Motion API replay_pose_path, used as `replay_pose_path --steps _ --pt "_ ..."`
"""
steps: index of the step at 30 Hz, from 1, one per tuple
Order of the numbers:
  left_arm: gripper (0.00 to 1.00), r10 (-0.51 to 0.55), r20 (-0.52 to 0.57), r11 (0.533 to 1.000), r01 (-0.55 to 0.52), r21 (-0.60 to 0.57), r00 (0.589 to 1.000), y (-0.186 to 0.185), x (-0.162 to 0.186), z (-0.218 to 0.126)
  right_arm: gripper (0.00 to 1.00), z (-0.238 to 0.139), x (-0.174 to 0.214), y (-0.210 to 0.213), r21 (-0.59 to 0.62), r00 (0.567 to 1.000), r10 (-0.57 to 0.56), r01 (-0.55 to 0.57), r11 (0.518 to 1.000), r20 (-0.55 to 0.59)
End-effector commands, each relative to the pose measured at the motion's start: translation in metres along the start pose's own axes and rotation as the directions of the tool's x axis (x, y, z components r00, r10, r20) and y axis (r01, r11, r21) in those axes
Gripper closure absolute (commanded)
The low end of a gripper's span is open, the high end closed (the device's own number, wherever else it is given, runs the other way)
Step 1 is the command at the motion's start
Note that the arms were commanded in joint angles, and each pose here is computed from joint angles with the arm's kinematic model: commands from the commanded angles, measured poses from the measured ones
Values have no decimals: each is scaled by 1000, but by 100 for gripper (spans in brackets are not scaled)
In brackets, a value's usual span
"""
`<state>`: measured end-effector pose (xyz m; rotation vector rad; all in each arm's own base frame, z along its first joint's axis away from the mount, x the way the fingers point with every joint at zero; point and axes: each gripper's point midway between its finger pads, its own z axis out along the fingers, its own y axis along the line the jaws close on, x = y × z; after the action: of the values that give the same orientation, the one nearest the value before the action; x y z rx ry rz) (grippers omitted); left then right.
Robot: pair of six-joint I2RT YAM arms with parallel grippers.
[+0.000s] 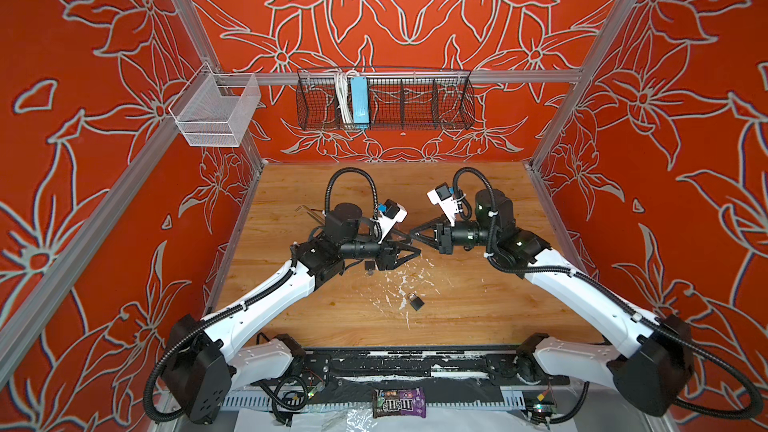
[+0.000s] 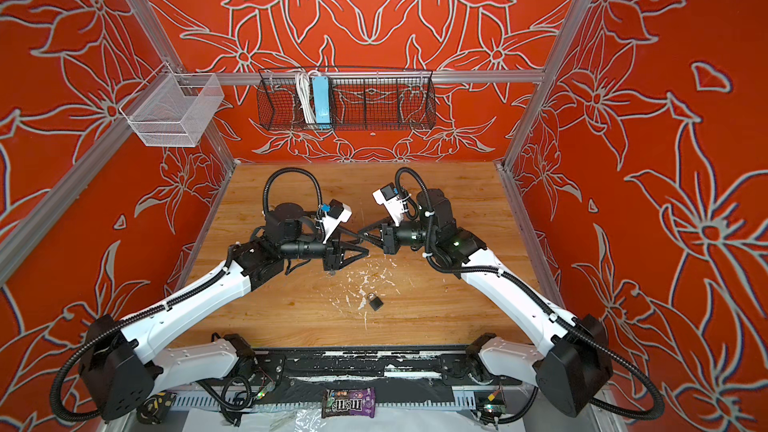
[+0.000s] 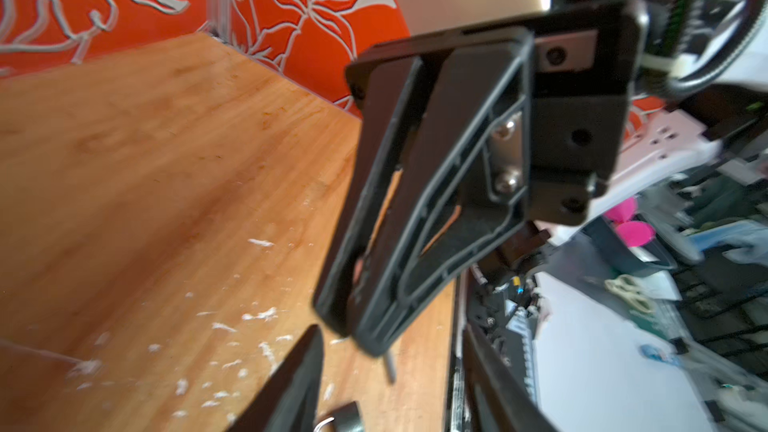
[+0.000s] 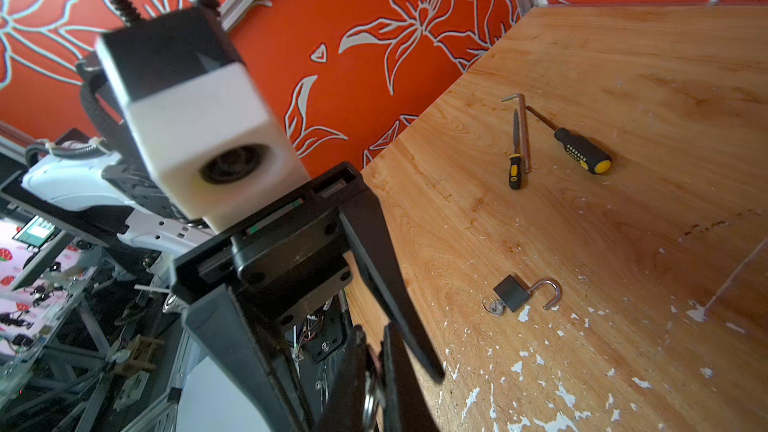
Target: Unlock with the key
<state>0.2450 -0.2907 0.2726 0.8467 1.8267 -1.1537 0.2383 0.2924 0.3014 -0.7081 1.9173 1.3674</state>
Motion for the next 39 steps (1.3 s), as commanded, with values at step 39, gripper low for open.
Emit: replay_pose_path --steps 39 --pt "70 -613 599 711 690 134 515 18 -82 -37 100 3 -52 -12 46 756 296 -394 918 584"
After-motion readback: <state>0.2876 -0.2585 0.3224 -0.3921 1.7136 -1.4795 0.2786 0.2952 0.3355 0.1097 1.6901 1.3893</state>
